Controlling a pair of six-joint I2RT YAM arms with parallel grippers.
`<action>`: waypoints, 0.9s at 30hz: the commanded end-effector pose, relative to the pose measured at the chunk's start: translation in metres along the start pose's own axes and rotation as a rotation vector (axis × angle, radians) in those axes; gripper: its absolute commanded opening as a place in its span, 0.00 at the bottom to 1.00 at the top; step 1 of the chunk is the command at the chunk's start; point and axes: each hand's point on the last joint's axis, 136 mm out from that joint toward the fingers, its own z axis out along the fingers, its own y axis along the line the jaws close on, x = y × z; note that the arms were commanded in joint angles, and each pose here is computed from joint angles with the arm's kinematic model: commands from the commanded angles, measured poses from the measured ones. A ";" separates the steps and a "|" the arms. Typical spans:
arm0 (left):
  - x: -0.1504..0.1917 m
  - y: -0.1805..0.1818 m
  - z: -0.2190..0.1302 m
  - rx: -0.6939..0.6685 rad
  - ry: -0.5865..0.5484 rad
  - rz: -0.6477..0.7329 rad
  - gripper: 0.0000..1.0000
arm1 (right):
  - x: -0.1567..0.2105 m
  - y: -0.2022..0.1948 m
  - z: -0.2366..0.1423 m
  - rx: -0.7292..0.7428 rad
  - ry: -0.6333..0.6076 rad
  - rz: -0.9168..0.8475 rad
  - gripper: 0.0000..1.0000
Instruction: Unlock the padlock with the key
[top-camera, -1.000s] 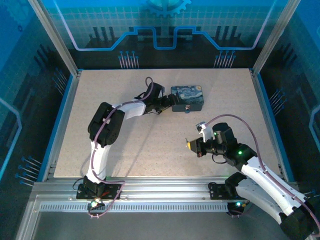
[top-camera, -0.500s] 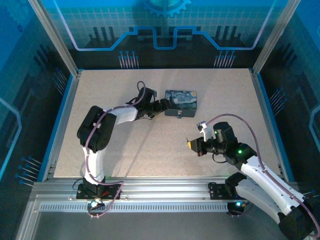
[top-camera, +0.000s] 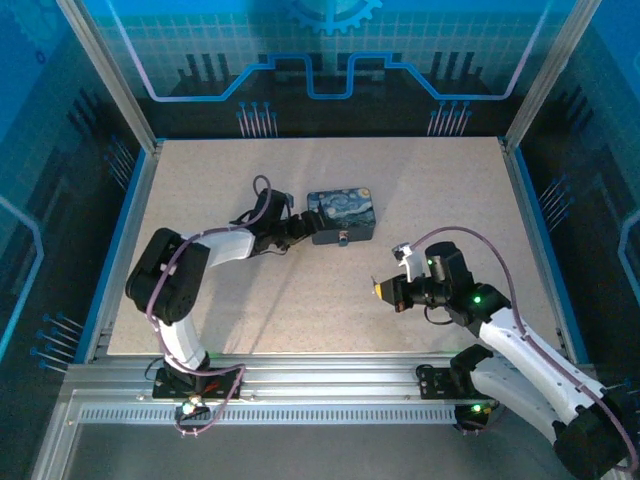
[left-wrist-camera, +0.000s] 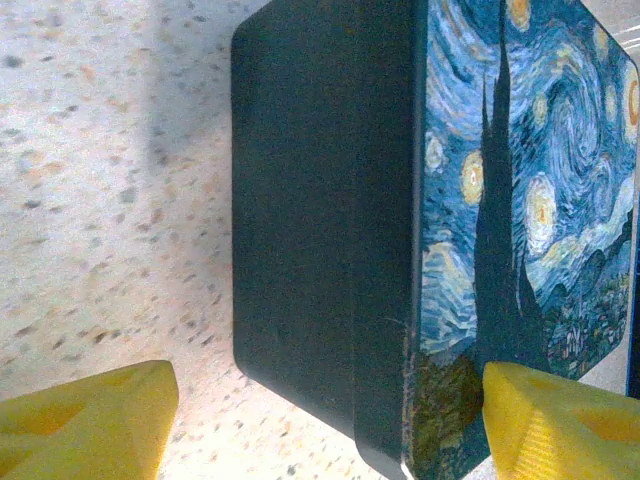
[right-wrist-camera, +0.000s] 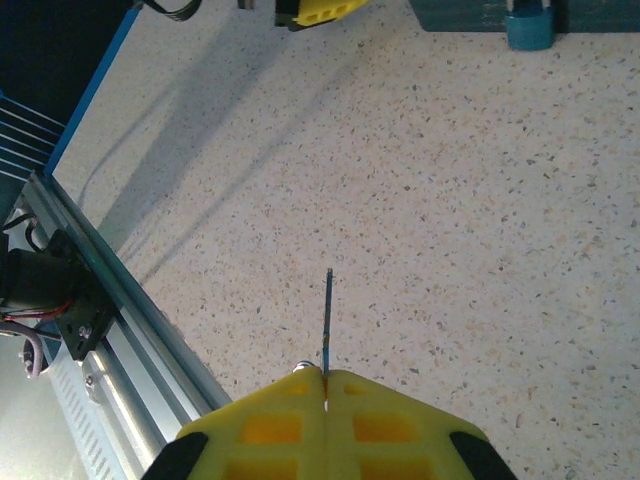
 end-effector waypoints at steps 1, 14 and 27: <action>0.026 0.064 -0.009 -0.192 0.060 -0.048 0.79 | -0.011 0.007 -0.002 -0.031 -0.014 -0.015 0.00; -0.009 0.070 -0.030 -0.152 0.002 -0.062 0.82 | -0.020 0.009 0.014 -0.080 0.003 -0.008 0.00; -0.019 0.024 -0.085 -0.002 -0.143 0.157 0.93 | -0.034 0.018 0.034 -0.179 0.000 -0.039 0.00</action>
